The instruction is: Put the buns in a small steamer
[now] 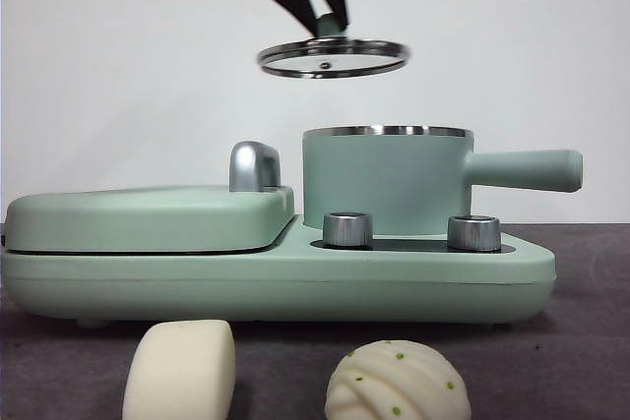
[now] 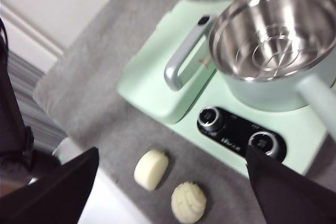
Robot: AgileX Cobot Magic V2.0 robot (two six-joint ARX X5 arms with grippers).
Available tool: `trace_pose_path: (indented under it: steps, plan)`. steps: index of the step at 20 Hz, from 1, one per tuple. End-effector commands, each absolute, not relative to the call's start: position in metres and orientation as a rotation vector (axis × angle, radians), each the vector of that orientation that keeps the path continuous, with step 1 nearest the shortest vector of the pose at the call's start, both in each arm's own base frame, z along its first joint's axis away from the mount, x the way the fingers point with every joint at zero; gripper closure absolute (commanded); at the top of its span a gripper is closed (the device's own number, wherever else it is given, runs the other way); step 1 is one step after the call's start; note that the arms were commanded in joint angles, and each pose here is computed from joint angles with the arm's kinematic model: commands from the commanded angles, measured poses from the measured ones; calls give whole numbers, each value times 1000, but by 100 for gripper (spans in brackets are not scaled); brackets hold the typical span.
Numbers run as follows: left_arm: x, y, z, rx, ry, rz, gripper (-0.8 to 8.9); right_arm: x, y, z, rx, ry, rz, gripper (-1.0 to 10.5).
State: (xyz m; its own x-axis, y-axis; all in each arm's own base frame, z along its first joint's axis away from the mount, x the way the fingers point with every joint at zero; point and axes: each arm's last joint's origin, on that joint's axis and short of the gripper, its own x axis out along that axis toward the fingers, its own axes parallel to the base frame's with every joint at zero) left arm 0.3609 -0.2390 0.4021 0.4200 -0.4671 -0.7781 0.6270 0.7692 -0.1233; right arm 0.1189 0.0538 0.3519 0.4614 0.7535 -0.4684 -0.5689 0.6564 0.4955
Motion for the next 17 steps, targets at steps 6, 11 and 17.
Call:
trace_pose_path:
  steps: [6, 11, 17]
  plan:
    - [373, -178, 426, 119, 865, -569, 758, 148, 140, 347, 191, 983, 768, 501]
    - [386, -137, 431, 55, 857, -465, 758, 149, 210, 312, 86, 1179, 712, 501]
    - [396, -102, 432, 17, 854, -382, 758, 141, 275, 254, -56, 1320, 718, 501]
